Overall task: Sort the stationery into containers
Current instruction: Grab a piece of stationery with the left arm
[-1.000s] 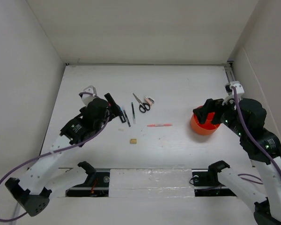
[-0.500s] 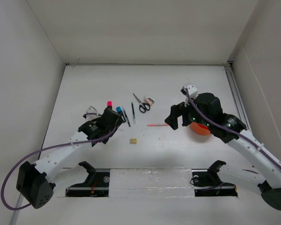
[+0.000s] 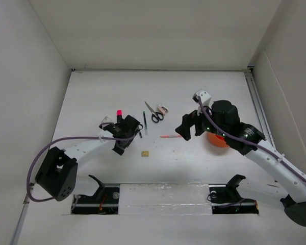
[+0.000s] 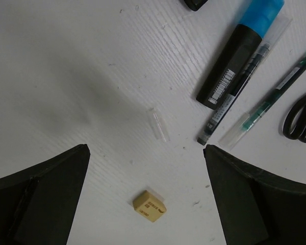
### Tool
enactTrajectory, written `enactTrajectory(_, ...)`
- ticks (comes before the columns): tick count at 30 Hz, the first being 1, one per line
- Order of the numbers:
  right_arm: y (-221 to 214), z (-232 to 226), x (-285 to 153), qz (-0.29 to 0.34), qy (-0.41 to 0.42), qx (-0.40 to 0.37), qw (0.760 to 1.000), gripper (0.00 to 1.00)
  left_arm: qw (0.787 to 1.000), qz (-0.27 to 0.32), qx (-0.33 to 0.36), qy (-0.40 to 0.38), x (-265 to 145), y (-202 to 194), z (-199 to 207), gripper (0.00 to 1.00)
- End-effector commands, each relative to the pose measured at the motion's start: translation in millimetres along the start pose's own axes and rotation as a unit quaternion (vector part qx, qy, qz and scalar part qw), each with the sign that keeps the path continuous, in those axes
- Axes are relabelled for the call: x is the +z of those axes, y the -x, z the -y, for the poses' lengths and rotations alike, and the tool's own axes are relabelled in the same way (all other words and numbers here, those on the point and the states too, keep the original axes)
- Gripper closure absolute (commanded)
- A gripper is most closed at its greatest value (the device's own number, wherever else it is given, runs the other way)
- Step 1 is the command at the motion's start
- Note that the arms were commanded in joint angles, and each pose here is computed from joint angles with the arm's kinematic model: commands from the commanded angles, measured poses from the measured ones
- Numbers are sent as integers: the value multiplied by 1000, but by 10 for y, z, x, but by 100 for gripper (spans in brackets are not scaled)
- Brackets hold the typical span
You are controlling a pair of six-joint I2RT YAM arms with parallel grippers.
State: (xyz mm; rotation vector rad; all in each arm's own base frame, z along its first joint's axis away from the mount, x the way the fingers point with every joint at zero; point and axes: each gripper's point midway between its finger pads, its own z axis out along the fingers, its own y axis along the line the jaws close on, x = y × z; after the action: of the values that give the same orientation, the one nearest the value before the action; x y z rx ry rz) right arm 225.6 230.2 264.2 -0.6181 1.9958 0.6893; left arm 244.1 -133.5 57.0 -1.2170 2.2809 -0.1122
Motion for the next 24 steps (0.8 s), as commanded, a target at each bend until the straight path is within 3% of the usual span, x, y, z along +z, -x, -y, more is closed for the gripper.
enactTrajectory(1,247,-107,-92,51,22,-27,998,0,998,27,-59,-16,44,186,205,8)
enactTrajectory(13,190,-90,-108,58,19,-17,998,0,999,-4,-38,28,292,34,228,30)
enactTrajectory(24,282,-71,-245,87,8,-14,996,1,998,-15,-29,49,298,-14,166,60)
